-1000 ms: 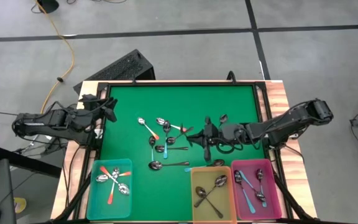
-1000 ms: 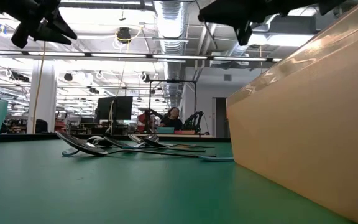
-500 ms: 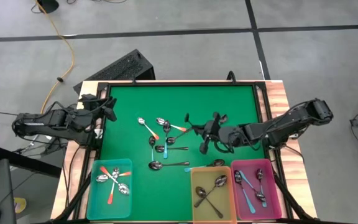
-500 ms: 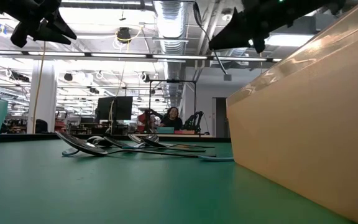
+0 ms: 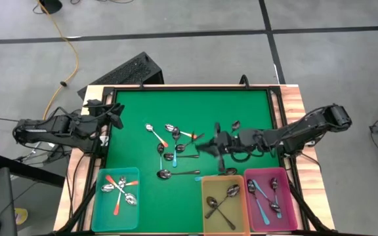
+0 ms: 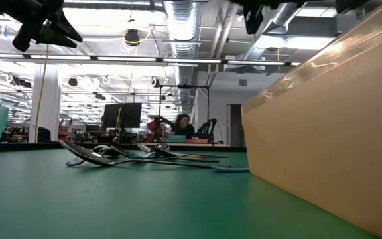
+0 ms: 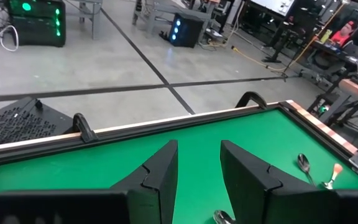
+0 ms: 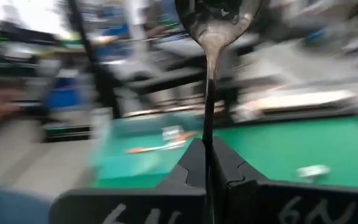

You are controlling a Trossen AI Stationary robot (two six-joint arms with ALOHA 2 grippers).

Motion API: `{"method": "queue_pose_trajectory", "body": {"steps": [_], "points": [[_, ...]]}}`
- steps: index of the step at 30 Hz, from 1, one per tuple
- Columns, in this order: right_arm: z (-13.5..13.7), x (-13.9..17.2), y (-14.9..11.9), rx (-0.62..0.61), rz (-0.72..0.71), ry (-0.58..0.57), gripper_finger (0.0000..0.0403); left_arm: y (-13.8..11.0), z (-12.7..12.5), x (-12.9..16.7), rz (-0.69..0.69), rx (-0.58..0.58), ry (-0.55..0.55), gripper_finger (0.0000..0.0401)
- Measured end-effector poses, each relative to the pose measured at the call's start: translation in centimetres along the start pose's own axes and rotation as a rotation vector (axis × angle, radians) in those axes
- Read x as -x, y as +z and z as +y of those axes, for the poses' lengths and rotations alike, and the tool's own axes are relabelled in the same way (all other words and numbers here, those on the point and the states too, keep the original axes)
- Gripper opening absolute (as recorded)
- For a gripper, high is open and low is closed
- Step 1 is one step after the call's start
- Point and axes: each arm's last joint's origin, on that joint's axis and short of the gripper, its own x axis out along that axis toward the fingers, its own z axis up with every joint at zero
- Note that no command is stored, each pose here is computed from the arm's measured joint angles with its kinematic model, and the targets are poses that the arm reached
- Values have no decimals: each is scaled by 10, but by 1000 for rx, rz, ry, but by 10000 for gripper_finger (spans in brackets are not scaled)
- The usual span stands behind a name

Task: Sort silverware by color (type)
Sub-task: Put the black spoon into the orange bin

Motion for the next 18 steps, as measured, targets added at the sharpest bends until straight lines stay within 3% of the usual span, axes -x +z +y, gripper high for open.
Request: {"method": "queue_pose_trajectory", "body": {"steps": [3, 10, 13, 18], "points": [[17, 2, -5, -126, 59, 145, 8, 0, 0, 0, 1, 0, -1, 105], [61, 13, -15, -384, 173, 325, 8, 0, 0, 0, -2, 0, 3, 105], [79, 20, -19, -518, 215, 341, 8, 0, 0, 0, -2, 1, 3, 105], [110, 36, -27, -688, 228, 263, 8, 0, 0, 0, -2, 1, 3, 105]]}}
